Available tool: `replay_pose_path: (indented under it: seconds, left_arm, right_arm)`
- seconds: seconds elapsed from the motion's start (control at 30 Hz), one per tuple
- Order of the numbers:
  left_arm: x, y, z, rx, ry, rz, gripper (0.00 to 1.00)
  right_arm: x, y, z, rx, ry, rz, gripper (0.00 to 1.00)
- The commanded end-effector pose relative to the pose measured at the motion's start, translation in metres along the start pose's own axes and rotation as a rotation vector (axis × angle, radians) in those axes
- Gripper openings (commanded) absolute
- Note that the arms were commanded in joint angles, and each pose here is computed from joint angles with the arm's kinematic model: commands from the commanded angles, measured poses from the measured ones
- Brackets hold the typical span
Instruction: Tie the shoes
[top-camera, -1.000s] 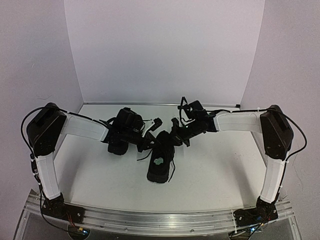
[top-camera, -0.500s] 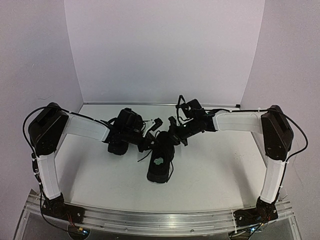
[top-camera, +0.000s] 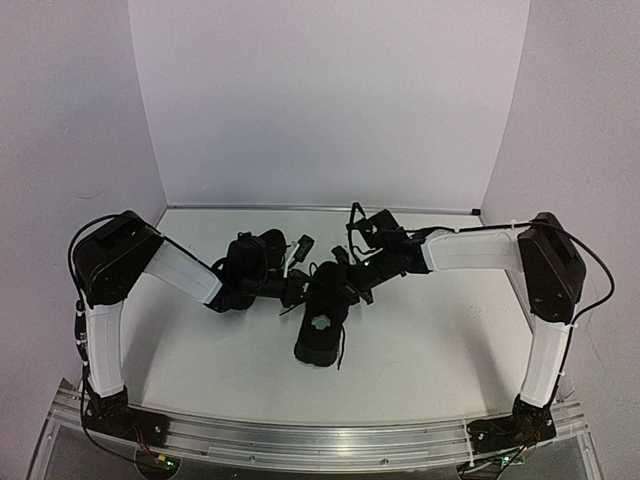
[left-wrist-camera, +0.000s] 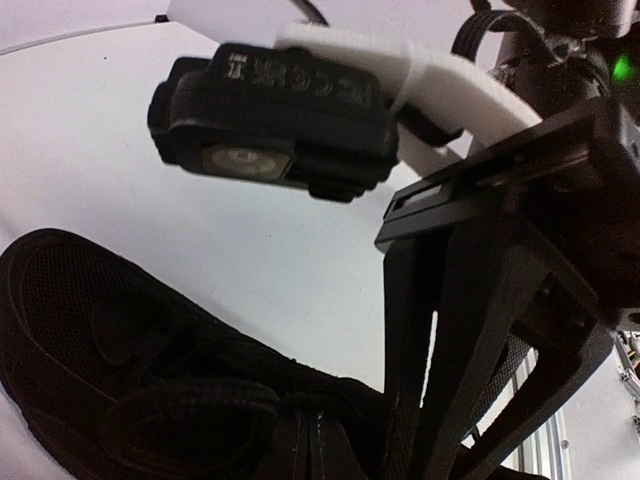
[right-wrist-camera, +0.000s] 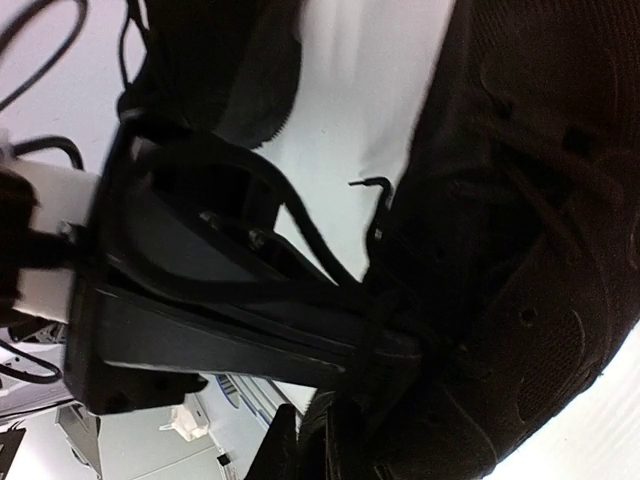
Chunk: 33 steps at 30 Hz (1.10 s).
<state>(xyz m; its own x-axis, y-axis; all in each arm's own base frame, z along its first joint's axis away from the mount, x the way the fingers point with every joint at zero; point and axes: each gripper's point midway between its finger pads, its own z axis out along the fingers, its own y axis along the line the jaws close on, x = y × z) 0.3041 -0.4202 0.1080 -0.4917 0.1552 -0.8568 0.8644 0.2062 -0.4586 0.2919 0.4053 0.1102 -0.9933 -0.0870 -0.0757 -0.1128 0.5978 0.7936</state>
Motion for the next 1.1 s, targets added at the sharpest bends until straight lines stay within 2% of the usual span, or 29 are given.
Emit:
replay_pose_path:
  seconds: [0.0,0.43,0.67,1.07]
  left_arm:
    - [-0.024,-0.013,0.001,0.079,-0.121,0.009,0.0]
    - [-0.006,-0.013,-0.006,0.072,-0.114,0.002,0.0]
    - [-0.002,-0.014,-0.008,0.079,-0.104,0.015,0.0]
    - [-0.003,-0.017,-0.01,0.084,-0.108,0.03,0.0]
  right_arm:
    - [0.005,0.013,-0.011,-0.023,-0.016,-0.022,0.14]
    - [-0.01,0.035,-0.058,-0.044,-0.132,-0.047,0.35]
    - [-0.024,0.011,-0.071,0.014,-0.207,0.014,0.34]
    - [-0.024,-0.004,-0.041,0.045,-0.146,0.029,0.26]
